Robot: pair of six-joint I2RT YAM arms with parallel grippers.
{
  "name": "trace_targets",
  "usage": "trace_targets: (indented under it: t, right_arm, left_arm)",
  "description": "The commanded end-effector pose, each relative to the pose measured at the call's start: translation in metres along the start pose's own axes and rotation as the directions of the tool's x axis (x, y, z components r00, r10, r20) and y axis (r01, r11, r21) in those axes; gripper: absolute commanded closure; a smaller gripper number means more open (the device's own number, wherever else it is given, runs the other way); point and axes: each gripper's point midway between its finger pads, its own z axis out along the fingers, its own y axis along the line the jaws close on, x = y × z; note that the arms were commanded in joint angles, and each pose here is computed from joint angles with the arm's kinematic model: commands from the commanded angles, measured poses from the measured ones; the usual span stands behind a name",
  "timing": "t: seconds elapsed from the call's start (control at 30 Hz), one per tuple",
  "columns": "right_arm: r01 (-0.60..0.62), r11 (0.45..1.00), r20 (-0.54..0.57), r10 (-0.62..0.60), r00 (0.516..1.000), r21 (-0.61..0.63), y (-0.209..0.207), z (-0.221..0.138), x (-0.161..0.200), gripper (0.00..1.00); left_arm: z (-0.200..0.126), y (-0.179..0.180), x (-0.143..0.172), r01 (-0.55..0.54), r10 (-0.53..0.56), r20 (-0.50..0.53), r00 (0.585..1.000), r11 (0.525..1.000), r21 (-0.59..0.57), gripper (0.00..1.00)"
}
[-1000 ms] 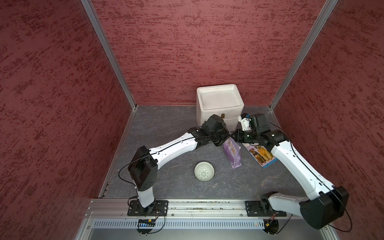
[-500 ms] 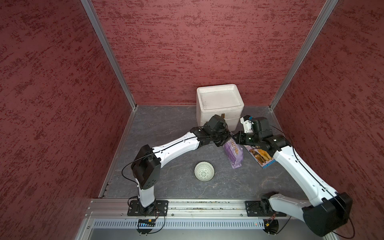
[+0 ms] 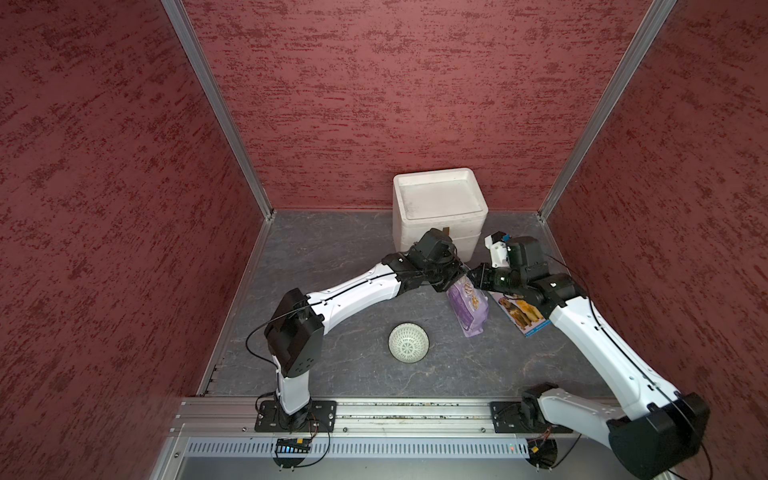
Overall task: Pour the oats into the breakfast bowl
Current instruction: Open the oats bag at the center of the board.
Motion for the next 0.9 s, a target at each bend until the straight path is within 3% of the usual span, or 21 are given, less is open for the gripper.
trace_targets:
  t: [0.0, 0.17, 0.27, 0.53, 0.87]
  right_arm:
    - [0.019, 0.999, 0.013, -0.018, 1.0, -0.039, 0.012, -0.014, 0.001, 1.0]
    - [0.07, 0.973, 0.086, -0.091, 0.992, 0.222, -0.026, -0.025, -0.021, 1.0]
    - [0.085, 0.948, 0.136, -0.132, 0.982, 0.307, -0.035, -0.034, -0.037, 1.0]
    - [0.065, 0.955, 0.198, -0.127, 0.972, 0.291, -0.028, -0.034, -0.053, 1.0]
    - [0.085, 0.979, 0.249, -0.13, 0.96, 0.184, -0.005, -0.037, -0.063, 1.0]
  left_arm:
    - [0.011, 0.002, -0.009, -0.024, 0.024, 0.03, 0.999, 1.0, -0.01, 1.0]
    - [-0.019, 0.006, -0.011, -0.076, 0.082, 0.067, 0.994, 0.993, -0.092, 1.0]
    - [-0.039, 0.008, -0.016, -0.088, 0.098, 0.07, 0.993, 0.987, -0.135, 1.0]
    - [-0.065, 0.015, -0.02, -0.117, 0.13, 0.058, 0.99, 0.976, -0.185, 1.0]
    - [-0.105, -0.033, -0.027, -0.224, 0.238, 0.078, 0.968, 0.962, -0.156, 1.0]
